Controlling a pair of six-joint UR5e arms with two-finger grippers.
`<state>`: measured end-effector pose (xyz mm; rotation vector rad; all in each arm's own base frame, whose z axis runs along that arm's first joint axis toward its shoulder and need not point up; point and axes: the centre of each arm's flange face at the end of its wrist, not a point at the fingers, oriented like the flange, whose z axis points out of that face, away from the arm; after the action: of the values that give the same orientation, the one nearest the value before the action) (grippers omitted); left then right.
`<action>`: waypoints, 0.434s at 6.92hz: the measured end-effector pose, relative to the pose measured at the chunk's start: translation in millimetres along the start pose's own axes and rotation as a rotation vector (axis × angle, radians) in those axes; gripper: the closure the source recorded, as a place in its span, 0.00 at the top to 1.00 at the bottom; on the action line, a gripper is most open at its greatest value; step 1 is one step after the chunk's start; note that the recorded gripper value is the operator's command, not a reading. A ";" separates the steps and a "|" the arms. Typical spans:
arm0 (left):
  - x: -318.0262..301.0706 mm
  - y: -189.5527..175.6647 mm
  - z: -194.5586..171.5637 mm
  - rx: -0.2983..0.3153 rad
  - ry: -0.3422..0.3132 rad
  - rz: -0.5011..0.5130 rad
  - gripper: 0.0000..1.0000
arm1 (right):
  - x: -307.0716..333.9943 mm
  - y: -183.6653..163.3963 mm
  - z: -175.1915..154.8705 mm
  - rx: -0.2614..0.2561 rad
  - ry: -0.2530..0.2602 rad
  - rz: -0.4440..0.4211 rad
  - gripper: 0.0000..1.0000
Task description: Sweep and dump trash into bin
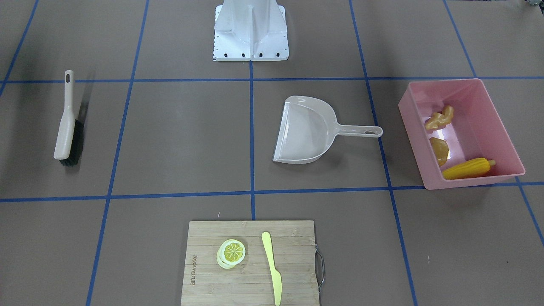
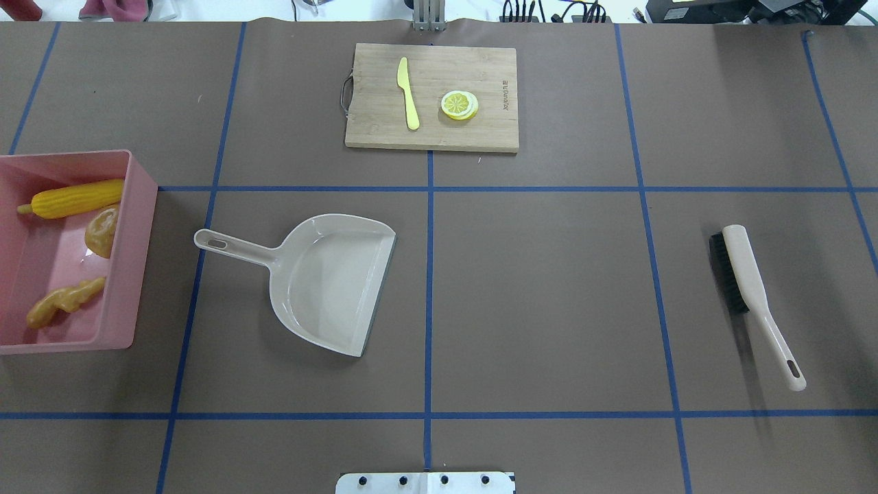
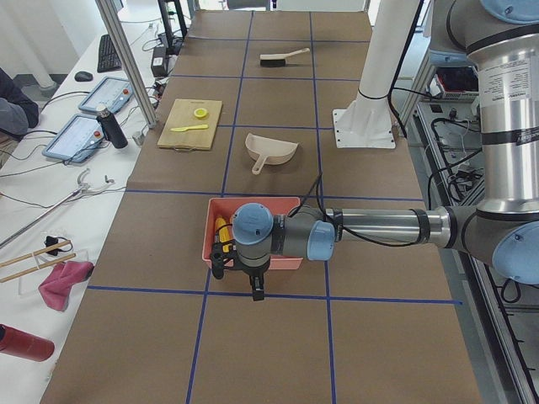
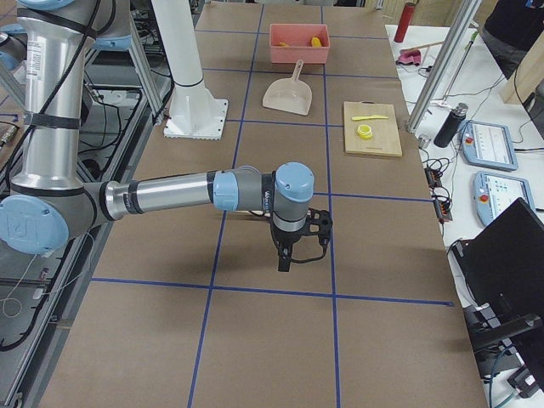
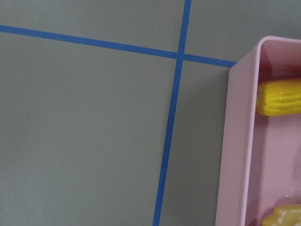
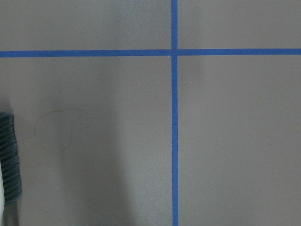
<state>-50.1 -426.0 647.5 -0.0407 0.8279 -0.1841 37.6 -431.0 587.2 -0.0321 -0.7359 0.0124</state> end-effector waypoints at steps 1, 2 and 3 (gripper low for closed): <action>-9.1 1.4 0.8 -0.004 -0.023 -0.022 0.98 | 0.5 0.5 0.2 -0.001 0.000 0.001 1.00; -19.0 3.7 0.1 0.000 -0.049 -0.039 0.98 | 1.0 0.8 0.3 -0.001 0.001 0.001 1.00; -25.3 3.9 -2.5 0.007 -0.061 -0.052 0.98 | 1.5 1.0 0.4 -0.001 0.002 0.002 1.00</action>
<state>-68.1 -417.5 663.9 -0.0610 0.7654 -0.2335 38.4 -430.0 588.5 -0.0336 -0.7343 0.0135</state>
